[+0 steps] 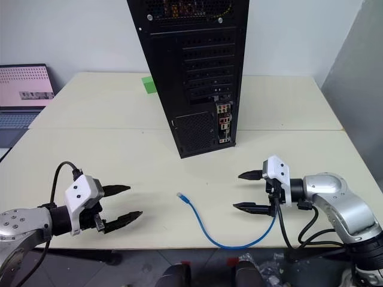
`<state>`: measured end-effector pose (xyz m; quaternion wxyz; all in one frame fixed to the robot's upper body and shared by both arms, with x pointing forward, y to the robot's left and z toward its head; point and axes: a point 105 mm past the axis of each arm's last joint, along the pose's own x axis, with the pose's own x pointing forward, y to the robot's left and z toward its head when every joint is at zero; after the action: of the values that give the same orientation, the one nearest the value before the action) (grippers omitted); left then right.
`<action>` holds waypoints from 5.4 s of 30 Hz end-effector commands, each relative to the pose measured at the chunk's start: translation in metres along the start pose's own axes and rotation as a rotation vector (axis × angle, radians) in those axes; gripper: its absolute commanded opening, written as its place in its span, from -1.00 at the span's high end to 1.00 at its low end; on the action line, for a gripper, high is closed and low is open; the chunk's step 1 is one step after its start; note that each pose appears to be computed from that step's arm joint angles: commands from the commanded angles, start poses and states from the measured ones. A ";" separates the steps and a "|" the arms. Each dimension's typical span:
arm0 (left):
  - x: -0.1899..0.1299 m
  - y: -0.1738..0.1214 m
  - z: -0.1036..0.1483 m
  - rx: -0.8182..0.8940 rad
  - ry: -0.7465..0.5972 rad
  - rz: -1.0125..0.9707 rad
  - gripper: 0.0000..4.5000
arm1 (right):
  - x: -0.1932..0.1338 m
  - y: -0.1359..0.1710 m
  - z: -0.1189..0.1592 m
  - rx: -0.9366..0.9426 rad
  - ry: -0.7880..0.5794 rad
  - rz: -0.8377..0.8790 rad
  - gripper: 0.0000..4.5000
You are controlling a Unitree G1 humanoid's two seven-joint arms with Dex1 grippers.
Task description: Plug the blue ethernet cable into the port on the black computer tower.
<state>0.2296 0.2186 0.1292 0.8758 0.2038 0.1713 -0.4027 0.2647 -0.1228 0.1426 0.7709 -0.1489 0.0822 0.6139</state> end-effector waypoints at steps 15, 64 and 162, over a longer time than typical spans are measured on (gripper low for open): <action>0.001 -0.007 0.007 0.067 0.003 -0.051 -1.00 | 0.047 0.009 0.003 0.023 -0.059 0.055 -0.98; 0.015 -0.001 0.009 0.087 -0.028 -0.065 -1.00 | 0.146 0.004 -0.011 -0.284 0.145 -0.016 0.97; 0.097 -0.015 0.039 0.263 -0.211 -0.378 0.87 | 0.108 0.010 0.012 -0.406 0.153 0.112 0.35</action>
<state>0.2830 0.1307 0.1072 0.7682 0.2214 0.0797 -0.5953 0.2825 -0.0172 0.1134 0.6918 -0.3406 0.0397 0.6355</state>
